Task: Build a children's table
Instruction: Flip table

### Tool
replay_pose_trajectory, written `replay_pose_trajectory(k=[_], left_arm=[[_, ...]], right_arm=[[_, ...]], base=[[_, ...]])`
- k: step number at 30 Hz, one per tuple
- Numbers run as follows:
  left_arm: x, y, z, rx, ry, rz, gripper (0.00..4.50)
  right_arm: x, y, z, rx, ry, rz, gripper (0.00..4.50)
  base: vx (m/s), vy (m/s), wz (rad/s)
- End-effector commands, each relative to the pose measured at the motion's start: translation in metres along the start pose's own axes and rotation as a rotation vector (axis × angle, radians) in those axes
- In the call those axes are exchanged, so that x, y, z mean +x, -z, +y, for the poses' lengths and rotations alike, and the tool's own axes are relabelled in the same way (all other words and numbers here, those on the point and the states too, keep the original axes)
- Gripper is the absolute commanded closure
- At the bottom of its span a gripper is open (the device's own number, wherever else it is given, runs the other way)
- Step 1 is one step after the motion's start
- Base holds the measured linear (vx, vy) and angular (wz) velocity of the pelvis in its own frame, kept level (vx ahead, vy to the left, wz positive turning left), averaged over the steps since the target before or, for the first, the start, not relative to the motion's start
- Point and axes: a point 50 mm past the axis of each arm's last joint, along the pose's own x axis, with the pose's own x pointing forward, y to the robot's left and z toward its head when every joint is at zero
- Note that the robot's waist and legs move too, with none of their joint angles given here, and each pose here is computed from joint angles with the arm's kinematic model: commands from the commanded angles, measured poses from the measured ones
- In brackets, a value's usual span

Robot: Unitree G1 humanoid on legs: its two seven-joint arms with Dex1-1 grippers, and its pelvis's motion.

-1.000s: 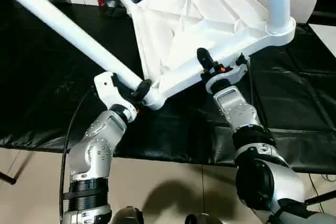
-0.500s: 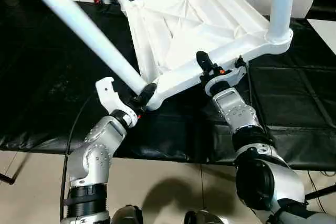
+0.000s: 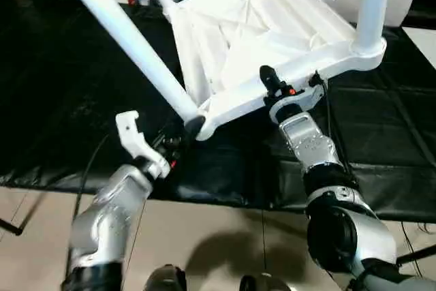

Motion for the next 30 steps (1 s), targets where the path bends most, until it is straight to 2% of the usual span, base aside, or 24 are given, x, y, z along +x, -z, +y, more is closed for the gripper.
replay_pose_trajectory(k=[1,7,10,12,15,17,21,25,30], left_arm=[[-0.003,-0.004,-0.006,0.051,0.047,0.002,0.00],[-0.001,-0.018,-0.023,0.181,0.144,0.048,0.00],[0.000,-0.023,-0.030,0.211,0.185,0.053,0.00],[0.005,-0.031,-0.042,0.259,0.244,0.055,0.00],[0.011,-0.039,-0.055,0.277,0.291,0.022,0.00],[0.011,-0.041,-0.057,0.280,0.295,0.020,0.00],[0.012,-0.043,-0.063,0.306,0.316,0.028,0.00],[0.013,-0.048,-0.067,0.324,0.325,0.022,0.00],[0.015,-0.046,-0.068,0.386,0.329,0.066,0.00]], right_arm=[[0.000,-0.041,0.013,-0.141,-0.037,-0.147,2.57],[-0.009,-0.063,0.012,-0.303,0.009,-0.189,2.57],[-0.012,-0.069,0.013,-0.351,0.018,-0.201,2.57],[-0.019,-0.080,0.014,-0.441,0.054,-0.229,2.57],[-0.029,-0.092,0.013,-0.554,0.122,-0.257,2.57],[-0.032,-0.093,0.012,-0.572,0.146,-0.259,2.57],[-0.041,-0.100,0.010,-0.683,0.204,-0.245,2.57],[-0.050,-0.111,0.015,-0.763,0.234,-0.264,2.57],[-0.053,-0.118,0.020,-0.824,0.242,-0.259,2.57]], base=[[0.000,0.000,0.00],[0.000,0.000,0.00],[0.000,0.000,0.00],[0.000,0.000,0.00],[0.000,0.000,0.00],[0.000,0.000,0.00],[0.000,0.000,0.00],[0.000,0.000,0.00],[0.000,0.000,0.00]])
